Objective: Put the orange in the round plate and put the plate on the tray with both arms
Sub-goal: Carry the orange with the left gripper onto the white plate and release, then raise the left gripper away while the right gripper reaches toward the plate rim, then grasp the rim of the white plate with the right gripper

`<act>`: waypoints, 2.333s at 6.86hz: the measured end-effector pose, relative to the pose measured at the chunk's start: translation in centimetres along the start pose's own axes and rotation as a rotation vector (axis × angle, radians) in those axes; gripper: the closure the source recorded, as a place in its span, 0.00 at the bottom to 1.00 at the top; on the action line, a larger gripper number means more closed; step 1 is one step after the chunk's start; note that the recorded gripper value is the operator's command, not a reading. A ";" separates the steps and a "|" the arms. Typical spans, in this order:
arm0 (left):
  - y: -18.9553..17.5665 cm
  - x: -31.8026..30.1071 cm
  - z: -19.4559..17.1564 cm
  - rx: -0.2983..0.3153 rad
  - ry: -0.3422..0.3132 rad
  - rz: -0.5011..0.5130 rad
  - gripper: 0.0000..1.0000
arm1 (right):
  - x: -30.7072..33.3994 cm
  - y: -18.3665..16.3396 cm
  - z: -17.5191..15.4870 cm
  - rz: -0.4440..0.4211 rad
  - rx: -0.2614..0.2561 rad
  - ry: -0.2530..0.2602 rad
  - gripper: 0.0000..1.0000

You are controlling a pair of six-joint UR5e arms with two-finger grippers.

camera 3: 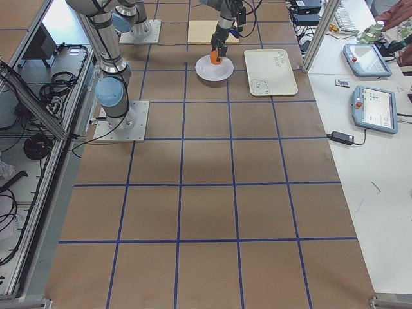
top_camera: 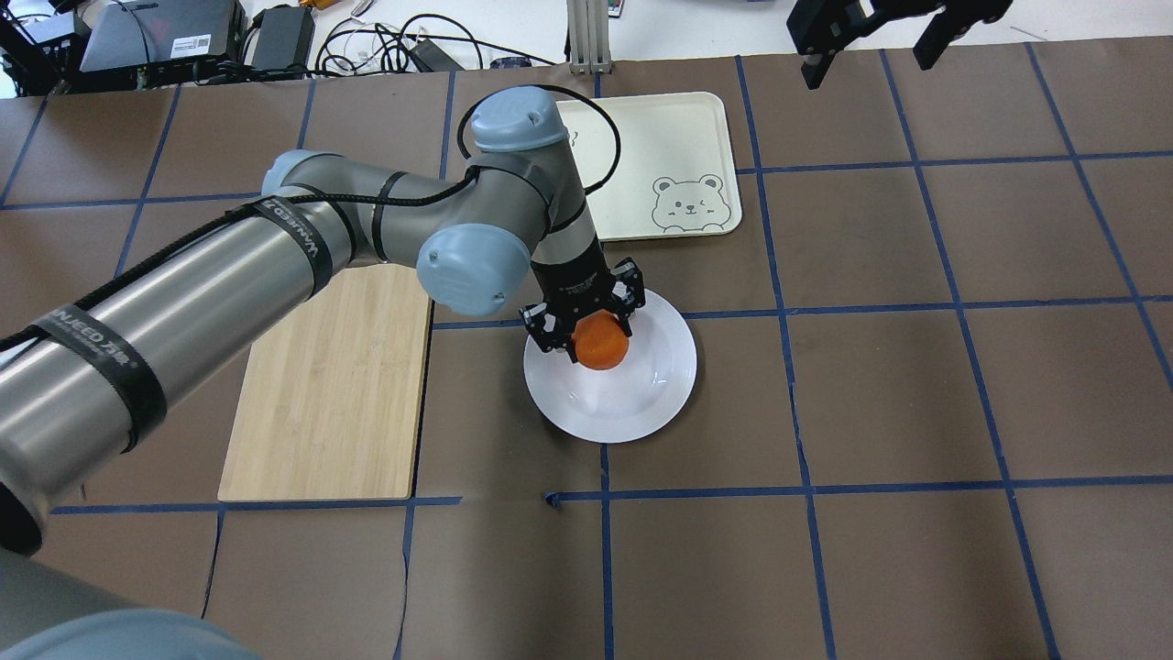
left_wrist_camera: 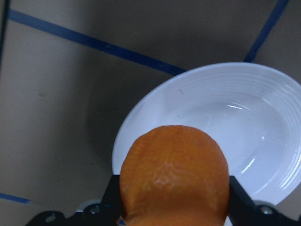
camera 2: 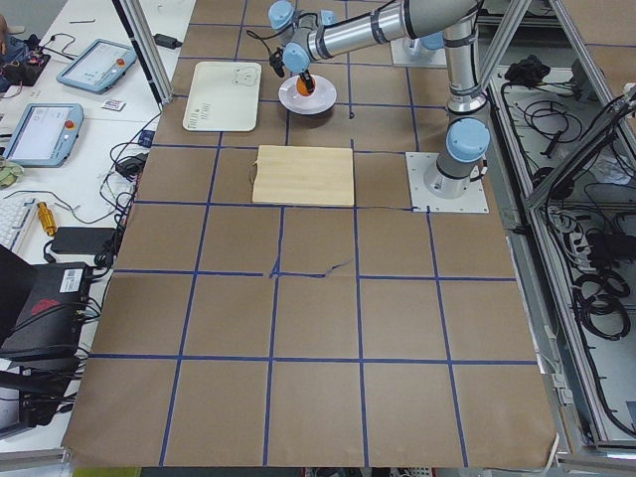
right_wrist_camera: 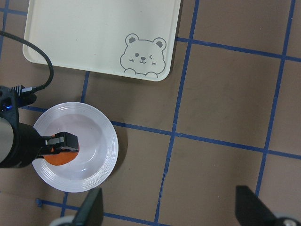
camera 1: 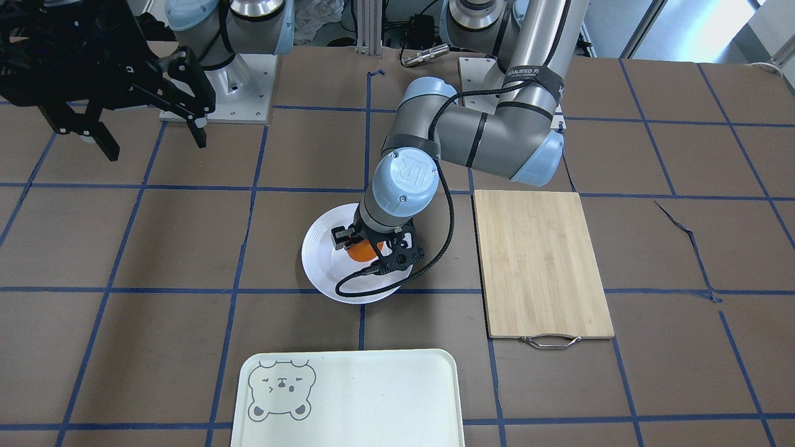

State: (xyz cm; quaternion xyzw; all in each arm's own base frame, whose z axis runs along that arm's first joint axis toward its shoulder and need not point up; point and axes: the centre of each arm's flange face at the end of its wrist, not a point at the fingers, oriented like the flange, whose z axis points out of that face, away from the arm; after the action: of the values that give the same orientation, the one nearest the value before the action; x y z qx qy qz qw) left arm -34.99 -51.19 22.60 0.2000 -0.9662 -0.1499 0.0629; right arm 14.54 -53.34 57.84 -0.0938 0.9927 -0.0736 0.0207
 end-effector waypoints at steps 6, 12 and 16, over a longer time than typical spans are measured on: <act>-4.3 -5.6 -14.8 0.324 -0.081 0.052 0.00 | 0.4 -4.6 10.8 0.051 -0.073 -0.087 0.02; 2.5 -12.7 -32.5 0.511 -0.038 0.323 0.00 | -3.3 5.0 33.8 0.108 -0.059 -0.359 0.01; 6.3 -14.9 -32.7 0.462 -0.053 0.310 0.00 | -4.8 10.7 39.3 0.147 -0.033 -0.453 0.01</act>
State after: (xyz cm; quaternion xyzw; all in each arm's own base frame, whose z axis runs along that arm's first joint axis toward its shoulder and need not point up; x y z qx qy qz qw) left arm -17.74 -48.32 54.64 0.0547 -0.9952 0.0805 0.0125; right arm 19.46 -47.62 17.54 -0.0358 0.9679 -0.0329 0.2467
